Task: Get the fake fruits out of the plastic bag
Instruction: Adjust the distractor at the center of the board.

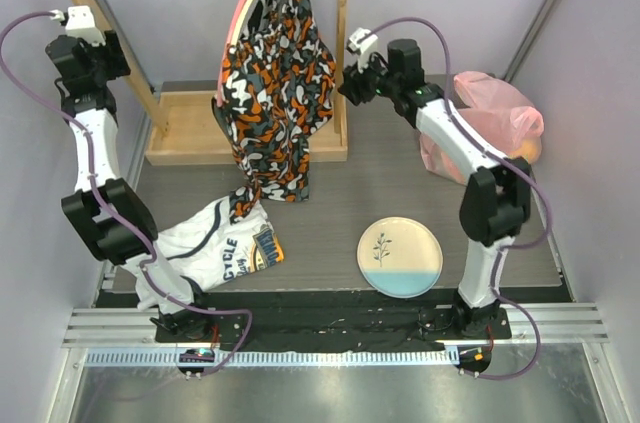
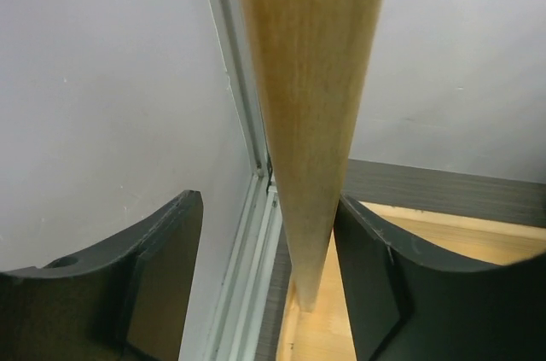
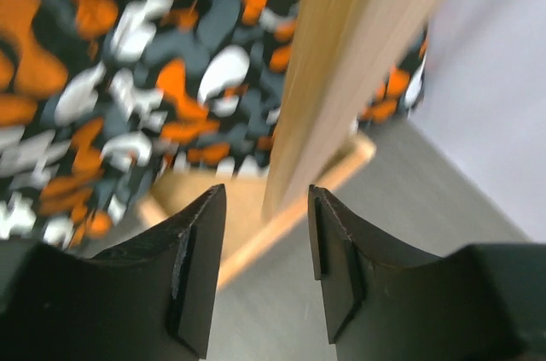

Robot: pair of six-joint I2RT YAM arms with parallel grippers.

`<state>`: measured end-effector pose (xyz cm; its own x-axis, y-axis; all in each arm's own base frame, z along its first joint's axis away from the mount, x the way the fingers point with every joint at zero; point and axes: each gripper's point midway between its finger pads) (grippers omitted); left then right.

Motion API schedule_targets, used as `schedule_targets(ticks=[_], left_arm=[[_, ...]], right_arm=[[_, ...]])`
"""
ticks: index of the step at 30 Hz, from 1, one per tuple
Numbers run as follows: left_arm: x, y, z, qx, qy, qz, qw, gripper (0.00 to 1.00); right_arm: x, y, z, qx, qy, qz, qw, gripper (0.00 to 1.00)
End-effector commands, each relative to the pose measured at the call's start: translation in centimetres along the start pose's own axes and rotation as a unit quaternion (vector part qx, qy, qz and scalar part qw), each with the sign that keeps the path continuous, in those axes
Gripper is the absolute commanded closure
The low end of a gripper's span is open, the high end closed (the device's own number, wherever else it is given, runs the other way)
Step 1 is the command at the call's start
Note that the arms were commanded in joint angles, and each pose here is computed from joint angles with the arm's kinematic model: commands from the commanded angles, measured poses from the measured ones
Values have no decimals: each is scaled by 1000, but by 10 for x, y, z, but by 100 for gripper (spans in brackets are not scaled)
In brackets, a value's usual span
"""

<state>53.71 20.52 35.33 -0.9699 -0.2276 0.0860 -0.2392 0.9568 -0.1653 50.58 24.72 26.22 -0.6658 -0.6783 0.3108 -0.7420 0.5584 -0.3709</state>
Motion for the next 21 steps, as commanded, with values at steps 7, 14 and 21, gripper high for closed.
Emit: schedule_targets(ticks=[7,14,21], left_arm=[[21,16,-62,-40,-60,-29,997,8],[146,-56,-50,4,-49,87,995,0],[260,-110,-8,20,-32,173,984,0]], right_arm=[[-79,-63,-51,-16,-84,84,993,48],[38,-32,-66,49,-48,74,995,31],[155,-65,-43,46,33,236,970,16]])
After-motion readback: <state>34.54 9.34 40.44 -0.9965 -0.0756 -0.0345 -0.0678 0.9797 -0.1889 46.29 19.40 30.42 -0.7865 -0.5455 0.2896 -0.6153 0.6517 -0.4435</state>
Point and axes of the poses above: each gripper's point midway between its finger pads, its own x axis back along the fingers, its own y axis along the line the jaws close on, z = x × y, and after that the axes turned 14 degrees about x, right-handed
